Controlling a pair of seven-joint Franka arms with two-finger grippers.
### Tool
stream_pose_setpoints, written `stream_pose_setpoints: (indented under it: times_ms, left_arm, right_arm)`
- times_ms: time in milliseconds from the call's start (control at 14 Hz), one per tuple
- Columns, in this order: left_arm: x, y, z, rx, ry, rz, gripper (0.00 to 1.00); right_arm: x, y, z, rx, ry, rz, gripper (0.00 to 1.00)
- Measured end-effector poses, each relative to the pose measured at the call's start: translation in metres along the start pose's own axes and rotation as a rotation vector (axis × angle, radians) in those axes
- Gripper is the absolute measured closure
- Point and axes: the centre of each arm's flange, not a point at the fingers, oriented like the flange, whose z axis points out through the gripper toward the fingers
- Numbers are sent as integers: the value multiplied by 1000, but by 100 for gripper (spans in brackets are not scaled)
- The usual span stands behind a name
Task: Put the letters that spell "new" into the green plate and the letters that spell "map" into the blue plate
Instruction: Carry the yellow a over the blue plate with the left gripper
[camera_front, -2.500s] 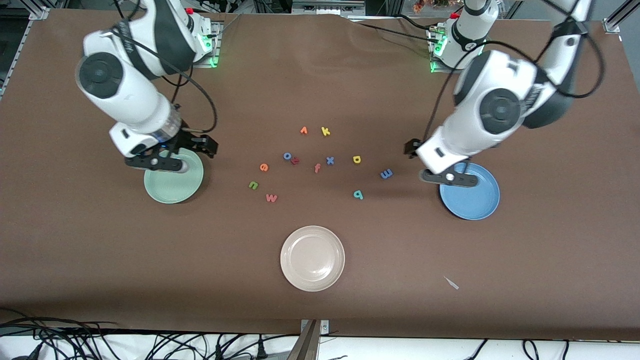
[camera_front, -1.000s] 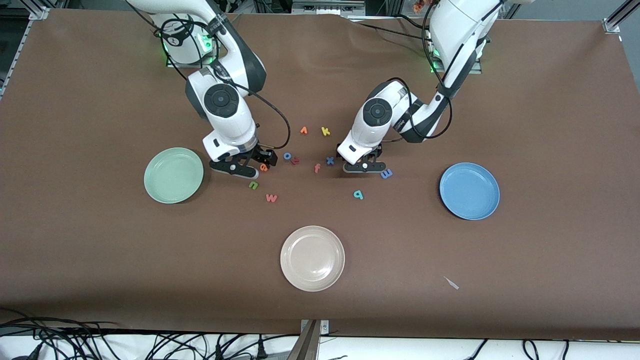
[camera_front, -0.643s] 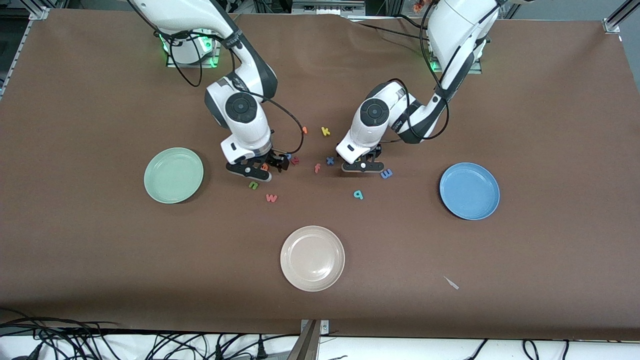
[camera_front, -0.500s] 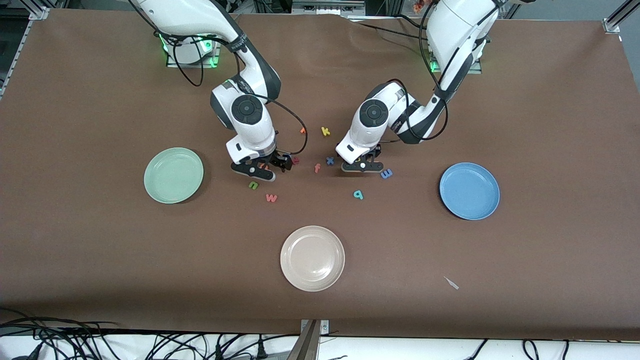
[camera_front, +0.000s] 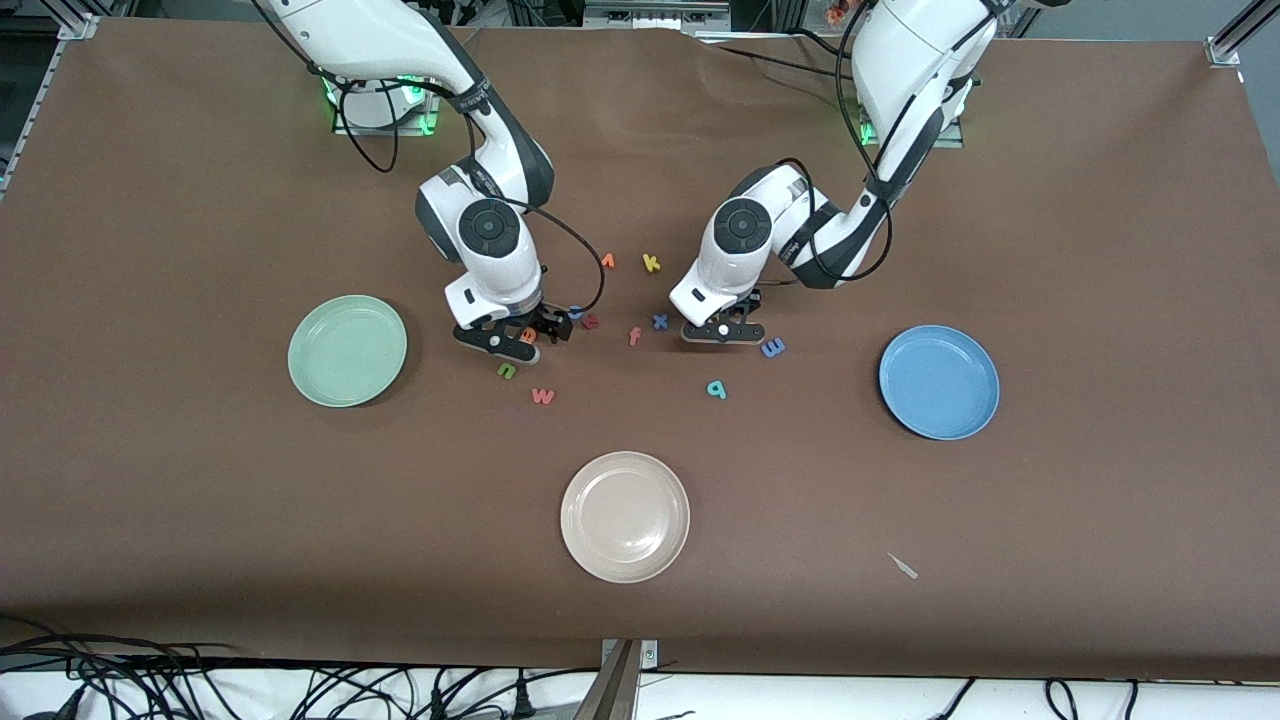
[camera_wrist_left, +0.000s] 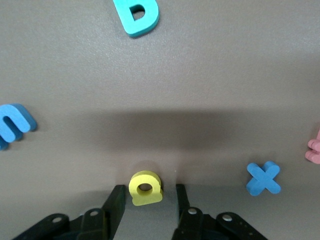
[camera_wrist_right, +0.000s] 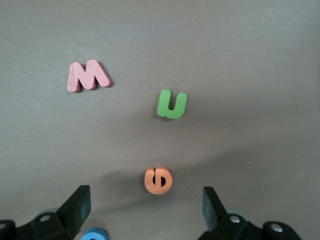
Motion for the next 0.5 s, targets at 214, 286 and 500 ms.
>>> stream_pose_setpoints:
  times_ms: [214, 286, 500]
  left_arm:
    - [1, 0, -1, 3, -1, -1, 73]
    - [1, 0, -1, 3, -1, 0, 73]
    - [3, -3, -3, 36, -25, -1, 73]
  right_arm:
    - [2, 5, 2, -2, 3, 5, 8]
    - [2, 6, 3, 4, 8, 6, 8]
    - [-4, 11, 13, 33, 23, 4, 9]
